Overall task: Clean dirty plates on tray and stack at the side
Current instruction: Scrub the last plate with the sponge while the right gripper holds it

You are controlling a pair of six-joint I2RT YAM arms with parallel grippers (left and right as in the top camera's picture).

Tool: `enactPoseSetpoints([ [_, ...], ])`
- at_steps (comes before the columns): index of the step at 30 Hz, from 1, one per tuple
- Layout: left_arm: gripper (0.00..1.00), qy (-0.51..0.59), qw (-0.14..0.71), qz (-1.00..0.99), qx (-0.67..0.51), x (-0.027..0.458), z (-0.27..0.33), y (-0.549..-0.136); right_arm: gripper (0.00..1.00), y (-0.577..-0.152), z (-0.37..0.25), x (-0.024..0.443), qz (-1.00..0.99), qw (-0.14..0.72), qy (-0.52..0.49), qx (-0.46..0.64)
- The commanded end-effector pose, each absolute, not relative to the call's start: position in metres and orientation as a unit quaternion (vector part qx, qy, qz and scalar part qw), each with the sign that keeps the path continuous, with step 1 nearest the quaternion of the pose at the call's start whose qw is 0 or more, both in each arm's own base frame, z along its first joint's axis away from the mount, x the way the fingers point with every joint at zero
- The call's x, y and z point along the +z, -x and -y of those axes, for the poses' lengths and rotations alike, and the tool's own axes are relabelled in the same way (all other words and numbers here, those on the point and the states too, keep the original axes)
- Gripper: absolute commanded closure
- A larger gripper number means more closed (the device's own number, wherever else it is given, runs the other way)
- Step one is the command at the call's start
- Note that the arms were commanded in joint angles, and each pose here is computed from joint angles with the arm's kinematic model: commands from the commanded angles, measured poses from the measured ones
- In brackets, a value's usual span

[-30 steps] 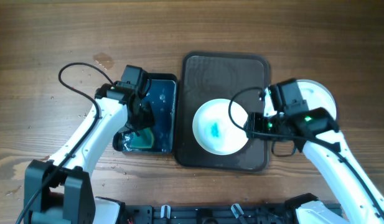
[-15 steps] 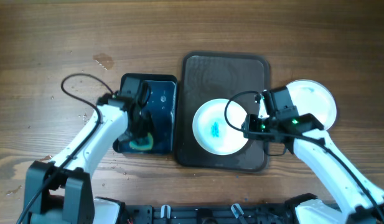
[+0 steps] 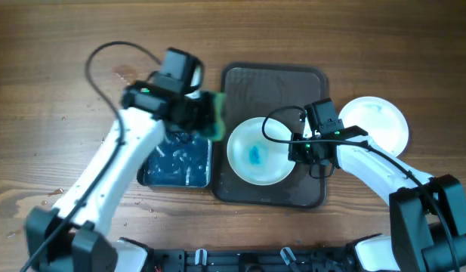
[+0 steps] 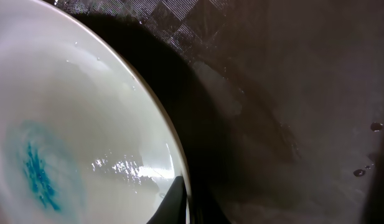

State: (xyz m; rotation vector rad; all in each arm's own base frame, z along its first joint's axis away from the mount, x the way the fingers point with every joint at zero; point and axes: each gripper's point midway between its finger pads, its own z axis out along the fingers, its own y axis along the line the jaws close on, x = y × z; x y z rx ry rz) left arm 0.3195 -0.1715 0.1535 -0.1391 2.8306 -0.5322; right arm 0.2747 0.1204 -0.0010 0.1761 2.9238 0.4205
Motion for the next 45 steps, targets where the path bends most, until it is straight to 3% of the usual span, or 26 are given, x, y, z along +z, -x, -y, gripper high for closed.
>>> enactPoseSetpoints([
  [1,0.96,0.027,0.07,-0.969,-0.235,0.122,0.232,-0.302,0.96,-0.261,-0.113,-0.019,-0.989,0.06,-0.062,0.118],
  [4,0.96,0.004,0.031,-0.971,-0.236,0.08,0.28,-0.287,0.96,-0.26,-0.113,-0.019,-0.989,0.058,-0.062,0.117],
  [9,0.96,0.05,-0.035,-0.975,-0.212,0.005,0.299,-0.282,0.96,-0.258,-0.113,-0.02,-0.99,0.053,-0.063,0.116],
  [12,0.96,0.055,-0.037,-0.99,-0.126,-0.025,0.265,-0.28,0.96,-0.257,-0.113,-0.02,-0.99,0.052,-0.063,0.117],
  [16,0.96,0.086,0.033,-0.994,0.054,-0.004,0.182,-0.306,0.96,-0.258,-0.113,-0.02,-0.99,0.052,-0.063,0.118],
  [18,0.96,0.072,0.055,-0.993,0.079,0.0,0.173,-0.313,0.96,-0.258,-0.113,-0.02,-0.99,0.052,-0.062,0.117],
  [20,0.96,0.061,0.049,-0.996,0.041,-0.002,0.189,-0.314,0.96,-0.258,-0.113,-0.02,-0.99,0.052,-0.062,0.117],
  [24,0.96,0.013,-0.017,-0.981,-0.191,0.002,0.286,-0.293,0.96,-0.258,-0.113,-0.02,-0.99,0.052,-0.063,0.118],
  [26,0.96,-0.015,-0.035,-0.968,-0.247,0.007,0.314,-0.278,0.96,-0.258,-0.113,-0.02,-0.99,0.052,-0.063,0.118],
  [34,0.96,-0.083,-0.027,-0.953,-0.289,0.017,0.362,-0.25,0.96,-0.256,-0.117,-0.019,-0.989,0.048,-0.061,0.128],
  [37,0.96,-0.055,-0.004,-0.973,-0.225,0.004,0.334,-0.265,0.96,-0.256,-0.117,-0.019,-0.989,0.048,-0.062,0.128],
  [45,0.96,0.049,0.069,-0.994,0.076,-0.003,0.173,-0.309,0.96,-0.256,-0.117,-0.019,-0.989,0.048,-0.062,0.128],
])
